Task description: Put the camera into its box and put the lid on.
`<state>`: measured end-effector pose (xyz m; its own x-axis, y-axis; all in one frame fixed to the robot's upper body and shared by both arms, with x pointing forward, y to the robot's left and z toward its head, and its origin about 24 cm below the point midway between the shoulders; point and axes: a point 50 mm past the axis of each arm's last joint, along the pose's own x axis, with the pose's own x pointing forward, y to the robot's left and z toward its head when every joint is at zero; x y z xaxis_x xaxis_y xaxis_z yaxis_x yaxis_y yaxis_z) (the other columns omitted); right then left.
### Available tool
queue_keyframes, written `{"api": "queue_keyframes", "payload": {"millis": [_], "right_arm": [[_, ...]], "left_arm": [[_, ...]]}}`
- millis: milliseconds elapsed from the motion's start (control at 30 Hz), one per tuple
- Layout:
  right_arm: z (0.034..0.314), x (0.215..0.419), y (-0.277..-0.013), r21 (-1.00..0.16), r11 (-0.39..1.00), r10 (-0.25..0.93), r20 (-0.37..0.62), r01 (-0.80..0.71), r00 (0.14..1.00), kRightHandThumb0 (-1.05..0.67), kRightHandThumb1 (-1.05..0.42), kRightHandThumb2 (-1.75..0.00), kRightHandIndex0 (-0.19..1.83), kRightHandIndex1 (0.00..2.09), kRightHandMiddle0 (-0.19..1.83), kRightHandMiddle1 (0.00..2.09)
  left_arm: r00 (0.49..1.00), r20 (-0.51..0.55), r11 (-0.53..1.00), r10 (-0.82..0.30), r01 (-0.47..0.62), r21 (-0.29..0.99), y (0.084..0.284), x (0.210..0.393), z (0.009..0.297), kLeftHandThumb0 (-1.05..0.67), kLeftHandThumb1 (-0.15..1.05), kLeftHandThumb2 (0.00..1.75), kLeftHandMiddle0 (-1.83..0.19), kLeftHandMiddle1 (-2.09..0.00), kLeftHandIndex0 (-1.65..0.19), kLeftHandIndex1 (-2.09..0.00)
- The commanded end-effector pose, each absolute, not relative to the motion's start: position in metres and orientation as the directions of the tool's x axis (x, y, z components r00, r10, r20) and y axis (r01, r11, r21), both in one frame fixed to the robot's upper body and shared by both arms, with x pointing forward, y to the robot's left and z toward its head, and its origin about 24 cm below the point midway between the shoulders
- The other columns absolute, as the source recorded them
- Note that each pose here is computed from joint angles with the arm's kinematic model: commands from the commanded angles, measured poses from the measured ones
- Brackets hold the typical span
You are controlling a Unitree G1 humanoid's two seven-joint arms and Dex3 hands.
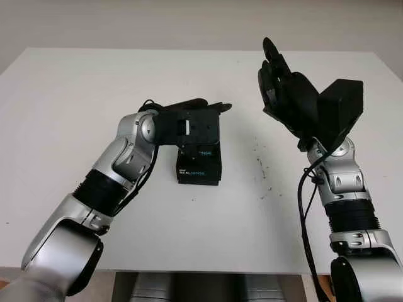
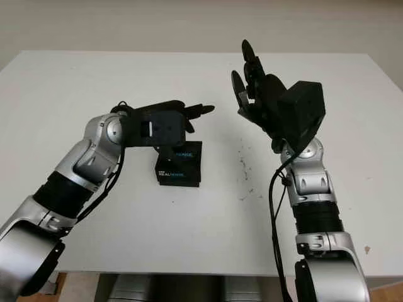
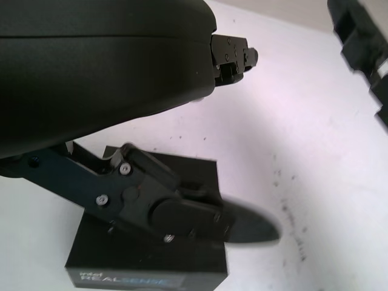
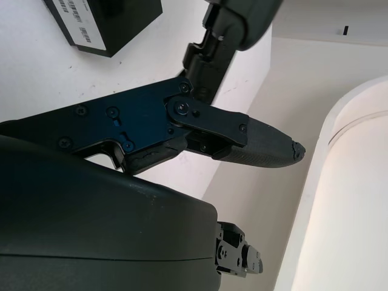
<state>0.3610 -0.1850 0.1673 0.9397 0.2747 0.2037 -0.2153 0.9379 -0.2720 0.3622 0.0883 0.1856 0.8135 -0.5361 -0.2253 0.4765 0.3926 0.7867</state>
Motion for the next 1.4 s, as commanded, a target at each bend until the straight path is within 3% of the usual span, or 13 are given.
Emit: {"api": "queue_keyframes", "payload": {"millis": [0,333,567,733,900,1133,1367], "right_arm": [[0.168,0.360,-0.187,-0.269,0.939,0.275,0.219,-0.213,0.936,-0.74,-1.05,-0.71,-0.19,0.00,-0.19,0.00],[0.168,0.360,-0.187,-0.271,0.939,0.273,0.212,-0.212,0.938,-0.73,-1.05,-0.71,-0.19,0.00,-0.18,0.03],[0.169,0.360,-0.186,-0.260,0.942,0.271,0.220,-0.211,0.937,-0.71,-1.05,-0.71,-0.19,0.00,-0.18,0.04],[0.168,0.360,-0.184,-0.264,0.939,0.279,0.206,-0.221,0.938,-0.72,-1.05,-0.72,-0.19,0.00,-0.19,0.01],[0.161,0.358,-0.175,-0.209,0.956,0.249,0.222,-0.204,0.943,-0.75,-1.05,-0.72,-0.19,0.00,-0.19,0.00],[0.147,0.358,-0.160,-0.080,0.980,0.195,0.243,-0.181,0.950,-0.77,-1.05,-0.70,-0.19,0.00,-0.19,0.00],[0.141,0.357,-0.157,0.011,0.989,0.144,0.232,-0.150,0.962,-0.76,-1.05,-0.71,-0.19,0.00,-0.19,0.00]], "left_arm": [[0.830,-0.188,0.459,-0.525,0.462,0.759,0.095,0.362,0.190,-0.82,1.05,0.63,0.19,-0.01,0.19,0.00],[0.841,-0.127,0.584,-0.525,0.465,0.666,0.114,0.359,0.199,-0.79,1.05,0.57,0.15,-0.05,0.19,0.00],[0.871,0.044,0.725,-0.490,0.379,0.575,0.120,0.354,0.203,-0.82,1.05,0.60,0.19,-0.04,0.17,-0.01],[0.891,0.163,0.875,-0.423,0.356,0.327,0.127,0.356,0.194,-0.77,1.05,0.58,0.17,-0.06,0.17,-0.01],[0.934,0.258,0.968,-0.248,0.230,0.096,0.151,0.358,0.185,-0.72,1.05,0.58,0.19,-0.01,0.19,0.00],[0.948,0.273,0.976,-0.164,0.115,0.186,0.186,0.363,0.168,-0.81,1.05,0.59,0.19,0.00,0.19,0.00],[0.950,0.299,0.993,-0.088,0.058,0.106,0.211,0.358,0.151,-0.73,1.05,0.55,0.19,0.00,0.19,0.00]]}}
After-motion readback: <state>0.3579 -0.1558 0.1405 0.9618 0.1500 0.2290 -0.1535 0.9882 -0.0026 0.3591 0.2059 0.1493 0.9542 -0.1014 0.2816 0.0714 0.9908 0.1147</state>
